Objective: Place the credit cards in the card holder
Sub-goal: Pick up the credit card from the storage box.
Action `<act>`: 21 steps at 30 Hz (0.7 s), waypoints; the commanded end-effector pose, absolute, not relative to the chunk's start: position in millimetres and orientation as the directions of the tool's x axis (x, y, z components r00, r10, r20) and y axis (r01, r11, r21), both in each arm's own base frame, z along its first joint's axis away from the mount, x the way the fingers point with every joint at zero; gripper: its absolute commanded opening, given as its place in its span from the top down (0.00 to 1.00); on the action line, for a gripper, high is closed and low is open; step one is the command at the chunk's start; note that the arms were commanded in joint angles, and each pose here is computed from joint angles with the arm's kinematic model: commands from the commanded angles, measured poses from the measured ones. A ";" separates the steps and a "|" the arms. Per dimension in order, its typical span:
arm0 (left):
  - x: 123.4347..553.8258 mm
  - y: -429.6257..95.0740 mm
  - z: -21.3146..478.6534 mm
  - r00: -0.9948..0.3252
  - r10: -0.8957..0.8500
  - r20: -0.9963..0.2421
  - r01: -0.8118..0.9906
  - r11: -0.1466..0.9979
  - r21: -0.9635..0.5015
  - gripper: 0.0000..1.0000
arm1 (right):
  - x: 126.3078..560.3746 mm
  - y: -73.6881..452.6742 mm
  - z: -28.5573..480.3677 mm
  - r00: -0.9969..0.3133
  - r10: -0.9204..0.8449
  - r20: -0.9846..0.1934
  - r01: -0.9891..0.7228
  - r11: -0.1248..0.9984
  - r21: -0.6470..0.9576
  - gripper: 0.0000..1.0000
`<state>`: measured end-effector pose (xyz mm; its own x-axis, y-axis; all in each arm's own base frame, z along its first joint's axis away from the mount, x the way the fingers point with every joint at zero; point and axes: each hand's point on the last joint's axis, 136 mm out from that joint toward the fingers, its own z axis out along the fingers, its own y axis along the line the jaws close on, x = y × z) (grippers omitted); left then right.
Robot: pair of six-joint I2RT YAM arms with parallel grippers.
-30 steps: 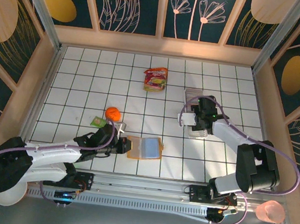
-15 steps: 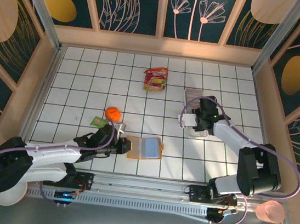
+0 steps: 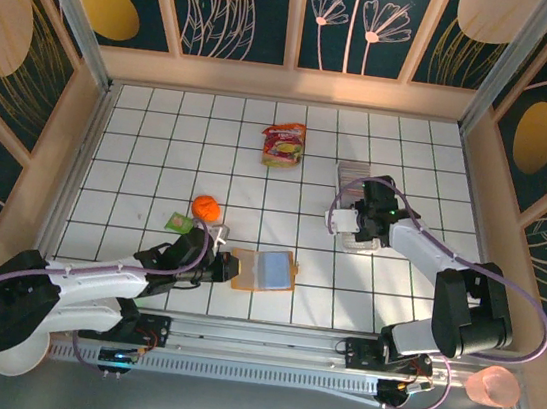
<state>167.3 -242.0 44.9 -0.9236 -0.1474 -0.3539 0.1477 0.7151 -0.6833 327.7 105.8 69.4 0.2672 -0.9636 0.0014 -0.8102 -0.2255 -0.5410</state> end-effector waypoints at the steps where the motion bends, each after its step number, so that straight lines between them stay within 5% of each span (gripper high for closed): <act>1: 166.7 -242.5 43.6 -0.925 -0.154 -0.347 0.144 0.703 -0.697 1.00 | 345.6 106.0 93.8 0.256 -0.966 0.019 -0.769 -0.215 -0.602 0.78; 21: 166.0 -243.0 41.6 -0.927 -0.156 -0.341 0.140 0.700 -0.701 1.00 | 343.8 104.3 103.9 0.248 -0.969 0.016 -0.768 -0.207 -0.606 0.87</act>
